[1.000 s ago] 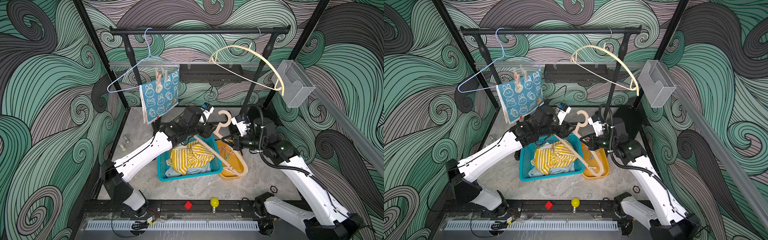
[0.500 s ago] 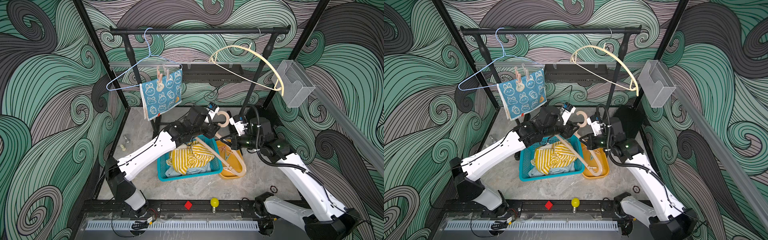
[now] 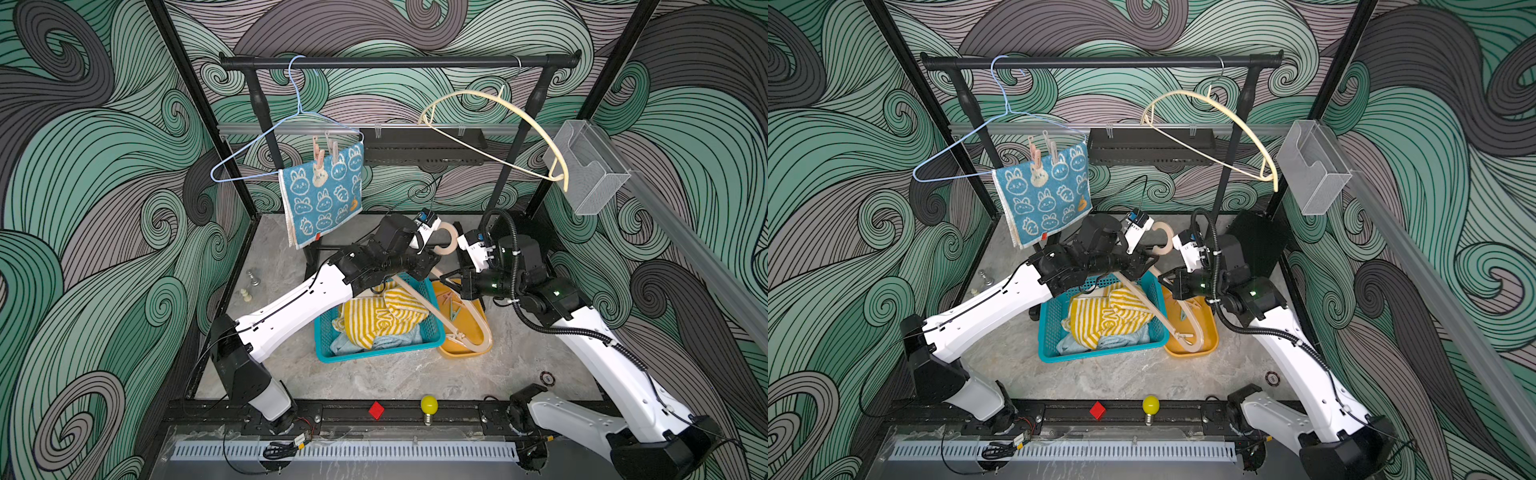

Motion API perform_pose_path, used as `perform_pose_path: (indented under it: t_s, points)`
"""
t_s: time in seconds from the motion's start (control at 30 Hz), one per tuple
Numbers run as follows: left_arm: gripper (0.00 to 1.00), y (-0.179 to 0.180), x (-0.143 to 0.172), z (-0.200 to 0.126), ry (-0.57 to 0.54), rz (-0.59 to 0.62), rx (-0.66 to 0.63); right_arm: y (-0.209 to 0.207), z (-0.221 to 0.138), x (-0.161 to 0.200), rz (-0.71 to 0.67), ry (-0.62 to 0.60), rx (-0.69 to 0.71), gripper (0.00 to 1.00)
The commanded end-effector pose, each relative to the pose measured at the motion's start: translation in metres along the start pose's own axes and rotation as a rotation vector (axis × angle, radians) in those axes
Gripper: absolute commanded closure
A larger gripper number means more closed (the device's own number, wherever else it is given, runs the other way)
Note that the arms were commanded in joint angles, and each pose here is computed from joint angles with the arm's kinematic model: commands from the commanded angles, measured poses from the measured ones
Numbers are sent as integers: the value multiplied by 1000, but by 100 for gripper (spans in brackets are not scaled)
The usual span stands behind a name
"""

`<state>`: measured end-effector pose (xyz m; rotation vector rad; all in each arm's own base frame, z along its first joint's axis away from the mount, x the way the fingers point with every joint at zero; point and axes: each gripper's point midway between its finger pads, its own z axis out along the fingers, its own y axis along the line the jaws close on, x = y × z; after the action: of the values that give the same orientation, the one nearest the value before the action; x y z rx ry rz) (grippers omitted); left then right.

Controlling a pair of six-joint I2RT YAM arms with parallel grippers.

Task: Remove the clothespins securing towels to the hanger
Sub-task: Place the hanger on the clothesline.

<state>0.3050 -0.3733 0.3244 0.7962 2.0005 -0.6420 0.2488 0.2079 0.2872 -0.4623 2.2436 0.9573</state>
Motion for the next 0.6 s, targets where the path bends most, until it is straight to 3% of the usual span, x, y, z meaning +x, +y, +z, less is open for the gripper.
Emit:
perform_pose_path:
  t_s: [0.0, 0.27, 0.37, 0.5, 0.57]
  points:
    - [56, -10, -13, 3, -25, 29, 33, 10, -5, -14, -23, -44, -20, 100]
    - [65, -12, -11, 10, -15, 26, 38, 14, -5, -18, -31, -53, -29, 100]
    - [75, -12, -11, 11, -14, 23, 34, 16, -4, -18, -34, -50, -33, 100]
    - [100, -9, -11, 12, -15, 15, 20, 15, -2, -18, -31, -47, -27, 100]
    - [100, -6, -10, 12, -13, 8, -1, 13, -2, -17, -30, -47, -18, 94]
